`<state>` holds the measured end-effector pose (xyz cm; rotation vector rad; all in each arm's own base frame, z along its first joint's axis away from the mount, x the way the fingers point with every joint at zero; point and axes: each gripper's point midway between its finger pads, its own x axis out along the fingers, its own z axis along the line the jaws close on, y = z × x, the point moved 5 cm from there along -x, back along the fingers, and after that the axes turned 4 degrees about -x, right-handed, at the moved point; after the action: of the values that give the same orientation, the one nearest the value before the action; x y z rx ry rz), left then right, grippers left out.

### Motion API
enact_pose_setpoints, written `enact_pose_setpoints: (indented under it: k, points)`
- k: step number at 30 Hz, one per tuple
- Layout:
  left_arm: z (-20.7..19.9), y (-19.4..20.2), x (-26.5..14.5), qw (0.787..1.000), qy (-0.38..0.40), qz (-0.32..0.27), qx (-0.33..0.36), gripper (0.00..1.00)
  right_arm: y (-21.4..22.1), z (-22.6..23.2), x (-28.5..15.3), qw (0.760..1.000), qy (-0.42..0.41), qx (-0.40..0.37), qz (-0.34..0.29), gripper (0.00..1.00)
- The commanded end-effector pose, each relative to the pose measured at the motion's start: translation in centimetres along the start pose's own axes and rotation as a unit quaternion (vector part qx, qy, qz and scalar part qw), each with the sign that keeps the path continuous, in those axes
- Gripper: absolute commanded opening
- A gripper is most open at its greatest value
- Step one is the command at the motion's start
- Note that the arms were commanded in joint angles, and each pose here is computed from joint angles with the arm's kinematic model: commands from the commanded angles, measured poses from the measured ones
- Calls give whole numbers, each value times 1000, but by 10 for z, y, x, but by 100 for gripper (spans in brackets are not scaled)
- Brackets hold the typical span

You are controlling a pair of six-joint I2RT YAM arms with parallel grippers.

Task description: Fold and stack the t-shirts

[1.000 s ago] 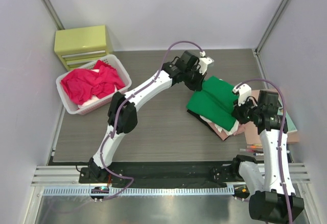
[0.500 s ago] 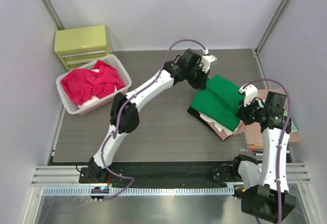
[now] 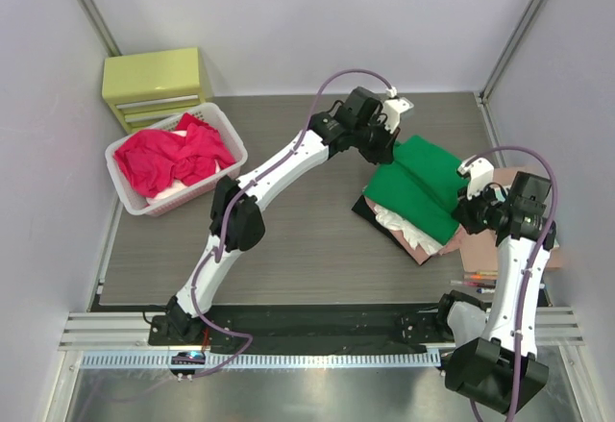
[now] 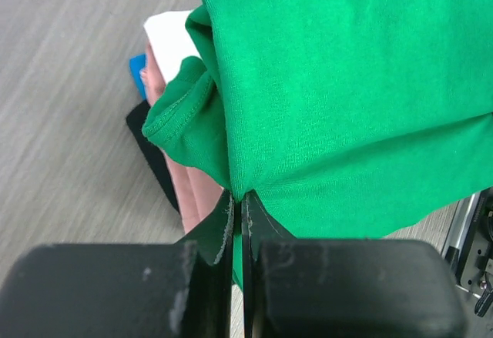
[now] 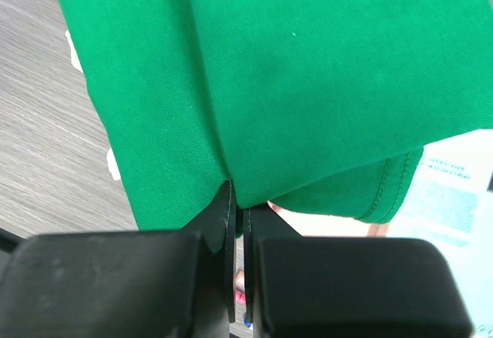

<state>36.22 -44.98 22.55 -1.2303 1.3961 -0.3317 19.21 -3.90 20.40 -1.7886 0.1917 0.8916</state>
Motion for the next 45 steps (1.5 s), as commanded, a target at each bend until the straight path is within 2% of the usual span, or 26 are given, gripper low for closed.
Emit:
enact_pose_setpoints:
  k: [1, 11, 28, 35, 40, 45]
  points:
    - [6, 7, 19, 1000, -6, 4, 15, 0, 20, 1, 0, 1000, 1, 0, 20, 1]
    - [1, 27, 45, 1000, 5, 23, 14, 0, 46, 7, 3, 999, -16, 3, 49, 1]
    - [-1, 12, 36, 1000, -2, 2, 27, 0, 29, 17, -20, 999, -23, -9, 41, 1]
    - [7, 12, 41, 999, -12, -3, 42, 0, 43, 9, -2, 998, -22, 10, 51, 1]
    - [25, 7, 43, 999, -18, -16, 28, 0, 53, 2, 12, 997, -26, 27, 60, 1]
    - [36, 16, 47, 1000, -22, -5, 19, 0, 56, -4, 19, 997, -28, 37, 59, 1]
